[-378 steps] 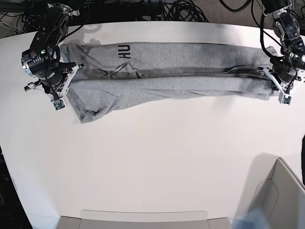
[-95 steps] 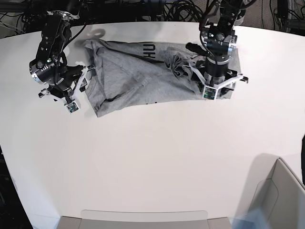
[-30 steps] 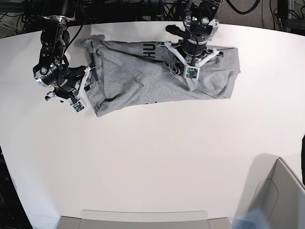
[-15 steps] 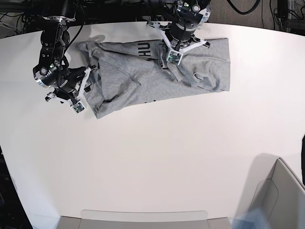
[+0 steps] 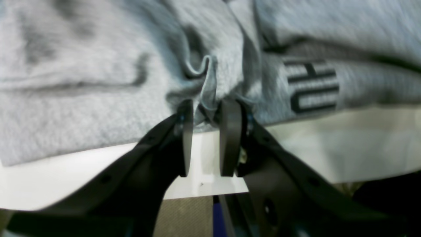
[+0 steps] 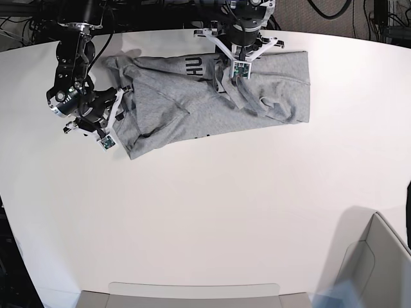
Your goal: Fold the T-shirt properly
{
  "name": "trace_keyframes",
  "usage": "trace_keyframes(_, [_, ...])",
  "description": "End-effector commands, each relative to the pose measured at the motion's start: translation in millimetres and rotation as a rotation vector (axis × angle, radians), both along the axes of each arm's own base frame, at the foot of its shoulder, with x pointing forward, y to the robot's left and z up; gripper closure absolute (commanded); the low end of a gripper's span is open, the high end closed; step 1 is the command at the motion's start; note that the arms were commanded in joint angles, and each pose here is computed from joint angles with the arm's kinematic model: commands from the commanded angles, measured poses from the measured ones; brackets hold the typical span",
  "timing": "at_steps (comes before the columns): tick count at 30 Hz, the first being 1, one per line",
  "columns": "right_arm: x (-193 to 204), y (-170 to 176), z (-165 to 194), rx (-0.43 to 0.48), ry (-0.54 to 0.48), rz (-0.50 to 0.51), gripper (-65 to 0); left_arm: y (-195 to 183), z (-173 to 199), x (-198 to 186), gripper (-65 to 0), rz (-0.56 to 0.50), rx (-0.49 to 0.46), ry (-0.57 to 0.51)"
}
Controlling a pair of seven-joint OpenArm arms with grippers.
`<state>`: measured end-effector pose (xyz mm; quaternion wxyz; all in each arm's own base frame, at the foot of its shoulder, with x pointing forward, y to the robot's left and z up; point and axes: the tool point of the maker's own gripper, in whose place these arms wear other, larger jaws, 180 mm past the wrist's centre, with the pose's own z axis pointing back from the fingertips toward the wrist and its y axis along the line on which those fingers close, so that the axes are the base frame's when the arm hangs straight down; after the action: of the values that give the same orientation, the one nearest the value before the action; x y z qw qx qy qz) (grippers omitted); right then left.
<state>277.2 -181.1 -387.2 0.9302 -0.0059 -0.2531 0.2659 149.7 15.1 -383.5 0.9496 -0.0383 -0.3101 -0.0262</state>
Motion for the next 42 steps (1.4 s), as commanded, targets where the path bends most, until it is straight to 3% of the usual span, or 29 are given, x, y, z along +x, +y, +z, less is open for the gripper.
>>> trace_keyframes(1, [12.2, 0.9, 13.3, 0.009, -0.062, 0.015, -24.7, -4.4, 13.2, 9.8, -15.1, 0.027, -0.023, -0.058])
trace_keyframes(3, [12.0, 5.6, 11.0, 0.021, -0.061, 0.023, -24.7, -2.4, 21.4, 15.3, -15.1, 0.043, -0.003, -0.126])
trace_keyframes(10, [9.8, 13.6, 5.2, 0.03, -0.044, 0.041, -24.7, -29.1, 59.0, 27.3, -15.1, -0.186, 0.1, -0.399])
trace_keyframes(16, [10.8, 13.3, 5.5, 0.028, -0.045, 0.04, -24.7, -22.0, 79.9, 41.6, -16.7, -0.18, 0.185, -0.533])
trace_keyframes(18, [10.8, 13.2, 5.6, 0.029, -0.045, 0.039, -24.7, -15.8, 77.4, 52.3, -21.9, -0.118, 0.178, -0.498])
trace_keyframes(20, [10.8, 13.2, 5.6, 0.029, -0.045, 0.039, -24.7, -13.6, 67.7, 58.1, -25.9, -0.034, 0.141, -0.39])
trace_keyframes(22, [10.8, 13.2, 5.6, 0.029, -0.045, 0.039, -24.7, -13.3, 56.5, 63.2, -25.9, 0.023, 0.097, -0.287])
trace_keyframes(26, [10.8, 13.0, 5.5, 0.027, -0.045, 0.039, -24.7, 2.2, 46.4, 74.9, -26.1, 0.104, 0.05, -0.194])
trace_keyframes(36, [7.9, 11.8, 3.4, 0.024, -0.037, 0.039, -24.7, 44.2, 54.8, 107.5, -26.0, 0.248, 0.065, -0.217])
trace_keyframes(42, [7.9, 11.8, 3.4, 0.024, -0.037, 0.039, -24.7, 64.0, 39.2, 103.8, -26.2, 0.302, 0.094, -0.133])
